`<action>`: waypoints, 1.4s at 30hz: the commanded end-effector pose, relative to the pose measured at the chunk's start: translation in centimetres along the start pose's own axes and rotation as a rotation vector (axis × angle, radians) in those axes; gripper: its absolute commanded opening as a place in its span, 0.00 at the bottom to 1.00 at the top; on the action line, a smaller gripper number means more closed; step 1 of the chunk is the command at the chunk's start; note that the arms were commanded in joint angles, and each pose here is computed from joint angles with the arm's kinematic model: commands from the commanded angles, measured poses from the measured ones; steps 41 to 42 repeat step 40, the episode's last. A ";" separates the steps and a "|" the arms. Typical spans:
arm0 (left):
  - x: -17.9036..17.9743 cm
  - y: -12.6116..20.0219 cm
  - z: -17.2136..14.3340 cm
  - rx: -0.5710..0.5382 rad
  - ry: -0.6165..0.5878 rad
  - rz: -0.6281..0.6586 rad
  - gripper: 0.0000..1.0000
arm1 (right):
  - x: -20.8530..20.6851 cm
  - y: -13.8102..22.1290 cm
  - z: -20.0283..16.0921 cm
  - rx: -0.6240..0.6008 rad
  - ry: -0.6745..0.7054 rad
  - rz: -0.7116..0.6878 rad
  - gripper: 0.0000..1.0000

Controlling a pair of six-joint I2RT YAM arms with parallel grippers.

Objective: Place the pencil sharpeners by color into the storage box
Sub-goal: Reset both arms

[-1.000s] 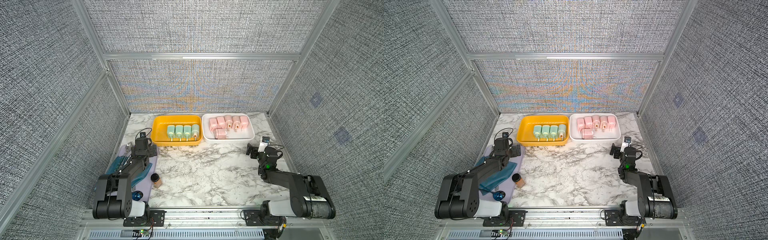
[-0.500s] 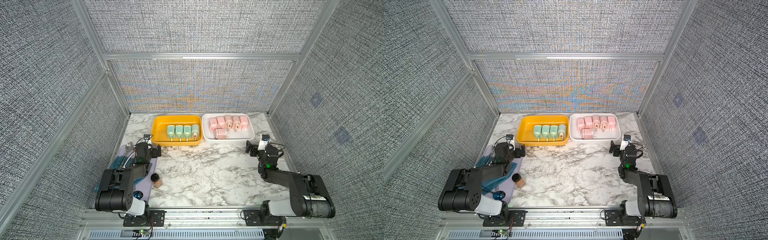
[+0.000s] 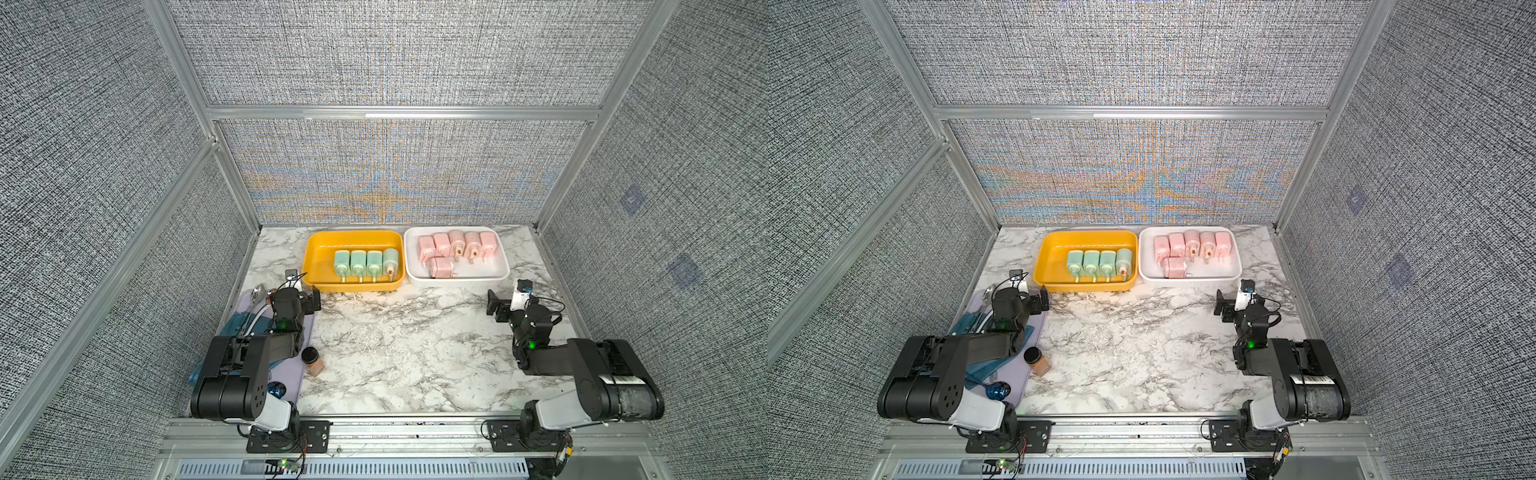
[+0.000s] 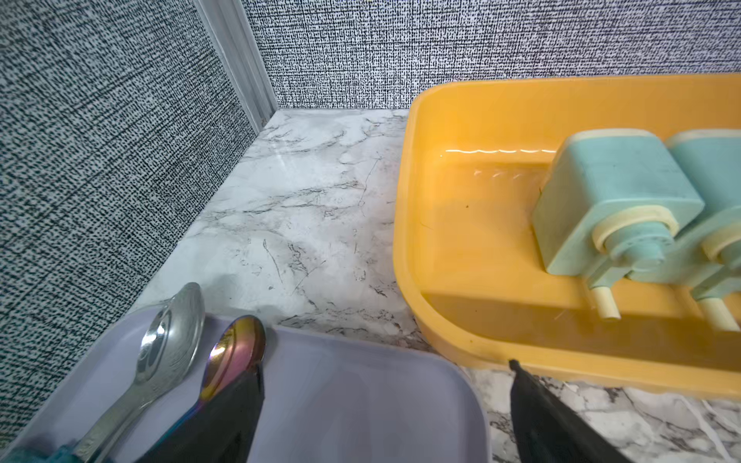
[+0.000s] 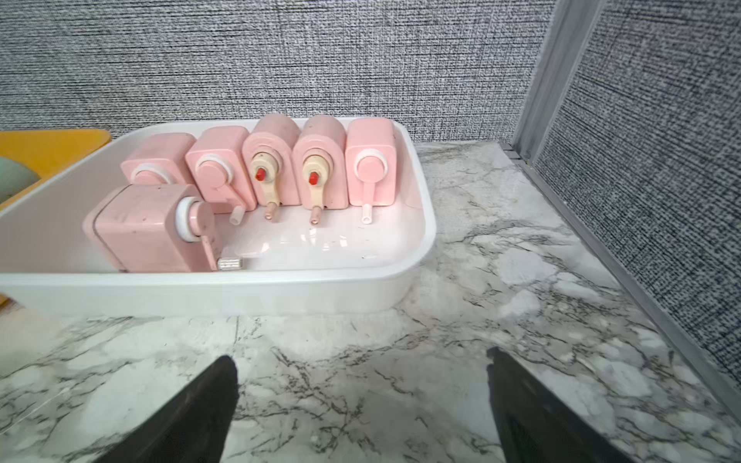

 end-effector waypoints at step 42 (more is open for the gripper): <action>0.4 0.1 0.8 -0.035 0.011 0.027 0.99 | -0.3 -0.8 1.4 -0.055 0.017 0.004 0.99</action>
Point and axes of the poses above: each gripper's point midway between its finger pads, its own y axis back along the fingers, its own x axis along the line the jaws close on, z = x × y, the point moved 3 cm from there along y, back along the fingers, and after that the axes turned 2 degrees about -y, right-handed, at the moved point
